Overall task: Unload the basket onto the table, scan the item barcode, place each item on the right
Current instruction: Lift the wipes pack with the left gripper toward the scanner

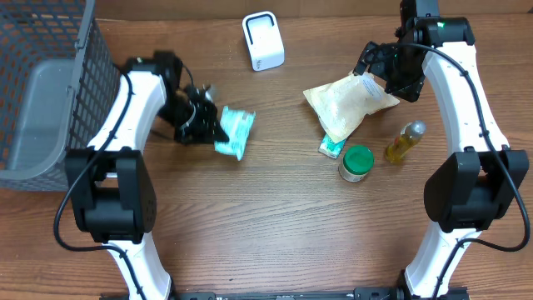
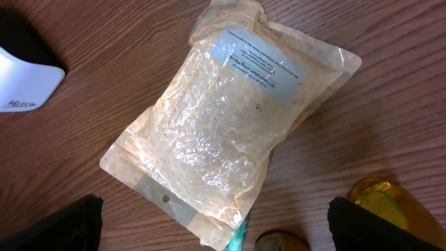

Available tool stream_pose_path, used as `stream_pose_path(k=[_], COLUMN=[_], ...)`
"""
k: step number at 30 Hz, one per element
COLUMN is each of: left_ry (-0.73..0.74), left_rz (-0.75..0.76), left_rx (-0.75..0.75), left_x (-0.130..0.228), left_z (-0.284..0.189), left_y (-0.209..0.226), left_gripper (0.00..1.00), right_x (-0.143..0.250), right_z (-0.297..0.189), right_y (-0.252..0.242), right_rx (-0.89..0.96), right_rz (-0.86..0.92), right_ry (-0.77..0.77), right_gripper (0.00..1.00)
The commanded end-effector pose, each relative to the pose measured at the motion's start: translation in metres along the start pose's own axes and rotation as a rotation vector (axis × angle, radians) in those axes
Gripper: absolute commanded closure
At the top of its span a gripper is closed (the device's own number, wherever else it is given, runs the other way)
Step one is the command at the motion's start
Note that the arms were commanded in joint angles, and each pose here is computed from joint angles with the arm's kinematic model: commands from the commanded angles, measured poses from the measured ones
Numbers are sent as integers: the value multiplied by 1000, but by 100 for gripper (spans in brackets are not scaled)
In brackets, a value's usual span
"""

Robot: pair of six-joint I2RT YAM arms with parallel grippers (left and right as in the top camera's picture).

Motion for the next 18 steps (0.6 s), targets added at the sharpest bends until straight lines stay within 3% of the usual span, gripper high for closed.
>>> stream_pose_path(k=[1,11,18], left_ry=[-113,-144,-104], left_rz=[96,73,0], left_rx=[25,-23,-145], left_x=[-14,-10,0], left_z=[-46,-91,-95], left_y=[-34,-62,-48], left_gripper=[96,96,96], right_x=[-3,-3,-3], right_z=[-10,-10,-10], right_y=[8,8,8], right_rx=[-30,-30,-30], right_rz=[-9,-9,-9], right_ry=[-22,-22,-22], right_gripper=[0,0,0])
Point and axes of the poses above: each gripper's point midway between its finger pads, its own z axis out along the fingers, its own y axis along the line the jaws close on, x = y × z, the point moved 3 cm from there along -z, back along the fingers, and after that the axes turned 12 degrees about z, right-handed, at the moved point
